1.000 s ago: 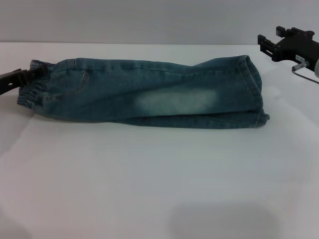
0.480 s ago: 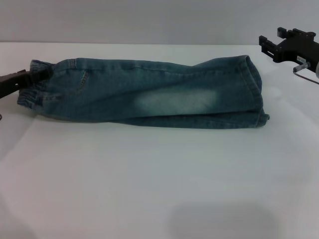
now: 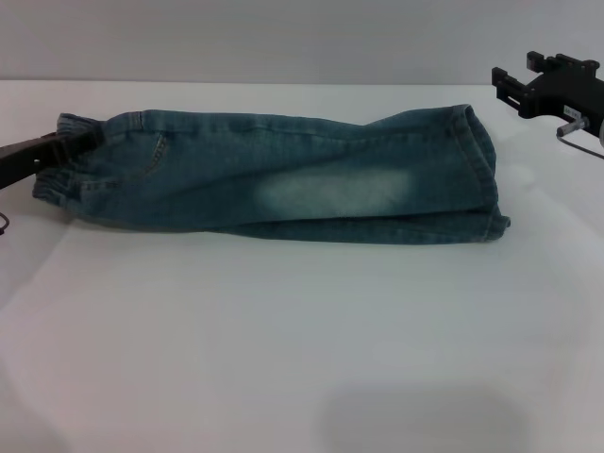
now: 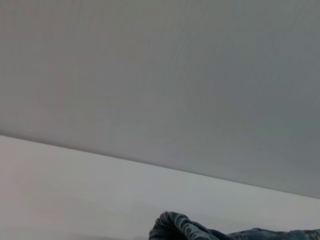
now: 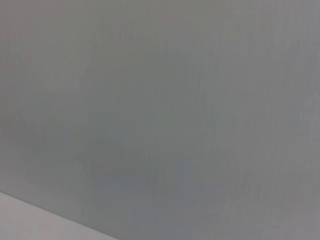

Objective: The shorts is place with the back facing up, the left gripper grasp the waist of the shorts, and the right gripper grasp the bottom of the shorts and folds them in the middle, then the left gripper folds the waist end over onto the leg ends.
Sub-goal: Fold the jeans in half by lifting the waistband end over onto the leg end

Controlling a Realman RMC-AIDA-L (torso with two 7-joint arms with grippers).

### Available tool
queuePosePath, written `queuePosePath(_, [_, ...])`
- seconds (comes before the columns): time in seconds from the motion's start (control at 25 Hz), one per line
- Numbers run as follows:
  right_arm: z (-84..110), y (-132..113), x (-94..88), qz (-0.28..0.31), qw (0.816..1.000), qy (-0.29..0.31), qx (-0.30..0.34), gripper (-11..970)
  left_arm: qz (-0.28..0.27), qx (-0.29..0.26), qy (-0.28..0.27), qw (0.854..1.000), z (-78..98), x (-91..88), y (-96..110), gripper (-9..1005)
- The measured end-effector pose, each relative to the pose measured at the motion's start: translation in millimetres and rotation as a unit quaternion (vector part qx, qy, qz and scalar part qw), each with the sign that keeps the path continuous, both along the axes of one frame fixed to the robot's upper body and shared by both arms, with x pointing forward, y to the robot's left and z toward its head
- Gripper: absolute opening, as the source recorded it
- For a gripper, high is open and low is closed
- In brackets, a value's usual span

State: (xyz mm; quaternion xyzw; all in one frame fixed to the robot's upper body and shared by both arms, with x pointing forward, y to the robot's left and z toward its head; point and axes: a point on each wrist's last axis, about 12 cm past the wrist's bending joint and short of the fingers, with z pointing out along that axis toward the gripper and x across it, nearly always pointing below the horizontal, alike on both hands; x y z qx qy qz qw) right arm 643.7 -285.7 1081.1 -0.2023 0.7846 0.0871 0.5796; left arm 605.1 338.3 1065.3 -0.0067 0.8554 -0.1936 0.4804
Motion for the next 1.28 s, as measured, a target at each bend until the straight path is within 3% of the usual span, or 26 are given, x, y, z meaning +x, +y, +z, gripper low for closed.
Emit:
queuePosePath(0.16, [0.0,0,-0.2,-0.001,1.0,0.0,0.0,530,0.0,-0.002,-0.001,1.0,0.3,-0.1,0,812])
queuePosePath(0.4, [-0.1,-1,-0.4,-0.002,1.0,0.0,0.001,530,0.003,-0.004,-0.004,1.0,1.7,0.4,1,579])
queuePosePath(0.52, [-0.2,-1,-0.5,-0.002,1.0,0.0,0.001,530,0.002,-0.004,-0.005,1.0,2.7,1.3,0,366])
queuePosePath(0.72, [0.0,-2,-0.4,-0.002,1.0,0.0,0.0,530,-0.007,-0.008,-0.009,1.0,6.4,4.5,-3,137])
queuePosePath(1.28, [-0.2,-1,-3.9,0.009,1.0,-0.005,0.012,530,0.023,-0.055,-0.066,0.996,32.1,21.1,-4,35])
